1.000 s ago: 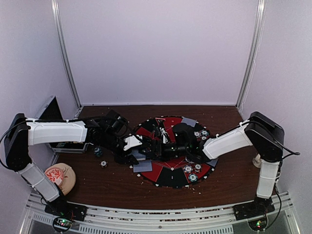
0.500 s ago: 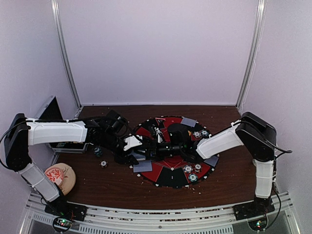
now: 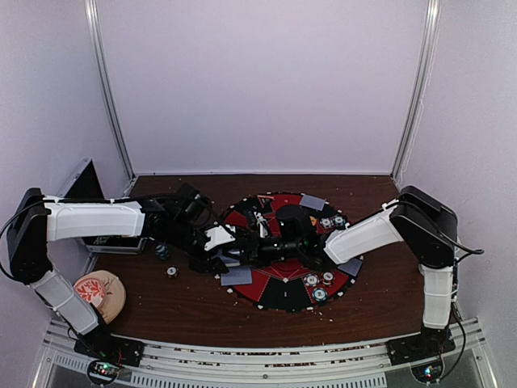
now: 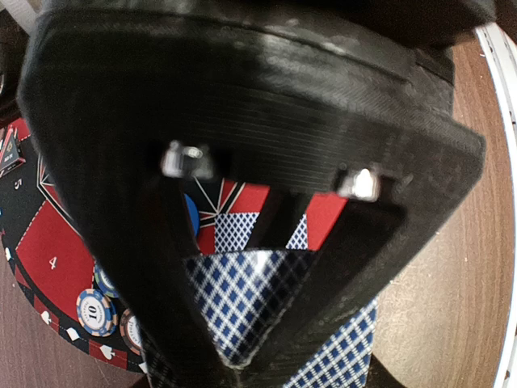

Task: Distribute texas hold em gaming equipment
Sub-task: Pick up the poker card from the face-down deck piles, then distribute the poker card in the small blind area.

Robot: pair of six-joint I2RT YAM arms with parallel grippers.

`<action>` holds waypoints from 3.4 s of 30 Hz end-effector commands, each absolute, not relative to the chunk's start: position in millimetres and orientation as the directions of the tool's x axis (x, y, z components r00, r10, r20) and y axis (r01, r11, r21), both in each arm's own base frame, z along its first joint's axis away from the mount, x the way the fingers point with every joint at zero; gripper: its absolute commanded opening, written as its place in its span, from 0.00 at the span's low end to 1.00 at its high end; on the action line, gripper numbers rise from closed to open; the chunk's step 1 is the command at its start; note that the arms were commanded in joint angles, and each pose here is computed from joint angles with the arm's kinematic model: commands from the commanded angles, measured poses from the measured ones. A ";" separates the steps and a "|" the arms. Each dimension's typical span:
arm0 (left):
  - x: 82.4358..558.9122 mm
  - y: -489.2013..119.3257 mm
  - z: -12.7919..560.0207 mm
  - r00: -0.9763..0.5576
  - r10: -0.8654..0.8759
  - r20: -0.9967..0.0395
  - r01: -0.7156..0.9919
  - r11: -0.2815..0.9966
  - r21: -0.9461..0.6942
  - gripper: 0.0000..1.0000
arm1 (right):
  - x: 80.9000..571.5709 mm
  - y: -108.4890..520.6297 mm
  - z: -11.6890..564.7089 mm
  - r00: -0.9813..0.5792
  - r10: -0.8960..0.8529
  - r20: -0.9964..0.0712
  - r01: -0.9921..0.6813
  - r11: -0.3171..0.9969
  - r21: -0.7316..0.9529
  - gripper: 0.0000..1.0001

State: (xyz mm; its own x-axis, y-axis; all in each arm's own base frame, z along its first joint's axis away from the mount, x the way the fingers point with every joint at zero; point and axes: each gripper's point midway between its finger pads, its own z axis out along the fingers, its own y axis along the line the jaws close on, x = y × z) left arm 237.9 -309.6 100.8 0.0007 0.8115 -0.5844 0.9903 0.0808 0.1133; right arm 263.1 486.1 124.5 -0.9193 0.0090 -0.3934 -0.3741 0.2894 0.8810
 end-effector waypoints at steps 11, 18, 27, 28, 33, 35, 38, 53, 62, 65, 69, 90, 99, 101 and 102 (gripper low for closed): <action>235.9 -317.4 115.6 0.041 0.775 -0.631 0.989 0.060 0.137 0.53 | 284.1 449.6 105.3 -0.917 0.073 -0.392 -0.327 0.424 0.845 0.31; 236.3 -317.8 116.2 0.042 0.774 -0.632 0.988 0.060 0.139 0.53 | 286.3 438.6 106.1 -0.912 0.083 -0.402 -0.327 0.447 0.833 0.27; 236.3 -318.2 114.4 0.041 0.776 -0.629 0.989 0.059 0.137 0.53 | 282.0 435.9 120.4 -0.904 0.075 -0.420 -0.353 0.420 0.836 0.26; 236.3 -318.3 114.5 0.041 0.776 -0.629 0.989 0.059 0.137 0.53 | 280.1 436.7 122.8 -0.906 0.070 -0.417 -0.356 0.406 0.842 0.27; 236.7 -318.2 114.7 0.040 0.776 -0.629 0.989 0.060 0.138 0.53 | 276.0 436.1 129.8 -0.907 0.067 -0.416 -0.363 0.380 0.851 0.26; 236.5 -318.1 114.2 0.040 0.777 -0.628 0.989 0.060 0.137 0.53 | 274.7 434.5 132.4 -0.906 0.068 -0.417 -0.365 0.373 0.853 0.23; 236.7 -318.3 114.3 0.040 0.777 -0.628 0.989 0.060 0.137 0.53 | 273.1 429.4 136.8 -0.906 0.075 -0.417 -0.365 0.364 0.857 0.10; 237.9 -312.7 110.6 0.043 0.791 -0.610 0.986 0.067 0.156 0.53 | 285.2 379.0 161.1 -0.881 0.175 -0.439 -0.359 0.357 0.862 0.00; 242.4 -295.3 104.9 0.039 0.817 -0.576 0.977 0.091 0.194 0.53 | 294.7 377.6 133.7 -0.891 0.166 -0.422 -0.328 0.409 0.852 0.00; 247.4 -283.1 103.8 0.017 0.820 -0.572 0.973 0.118 0.199 0.53 | 294.4 392.1 122.4 -0.904 0.140 -0.403 -0.322 0.396 0.860 0.00; 256.5 -262.7 105.8 -0.020 0.817 -0.576 0.964 0.168 0.206 0.53 | 289.1 420.3 108.7 -0.920 0.085 -0.382 -0.326 0.376 0.868 0.00; 260.6 -212.5 102.9 -0.094 0.801 -0.591 0.943 0.263 0.206 0.53 | 277.6 475.9 63.2 -0.952 -0.017 -0.304 -0.290 0.361 0.887 0.00; 260.7 -214.7 103.6 -0.092 0.796 -0.598 0.945 0.260 0.200 0.53 | 268.9 472.4 59.0 -0.953 -0.031 -0.303 -0.291 0.385 0.876 0.00; 260.7 -215.5 102.7 -0.092 0.796 -0.599 0.946 0.258 0.197 0.53 | 267.2 470.9 58.2 -0.951 -0.035 -0.308 -0.296 0.396 0.869 0.00; 260.8 -215.8 102.8 -0.092 0.795 -0.600 0.946 0.257 0.195 0.53 | 267.3 470.0 57.9 -0.951 -0.034 -0.309 -0.296 0.402 0.867 0.00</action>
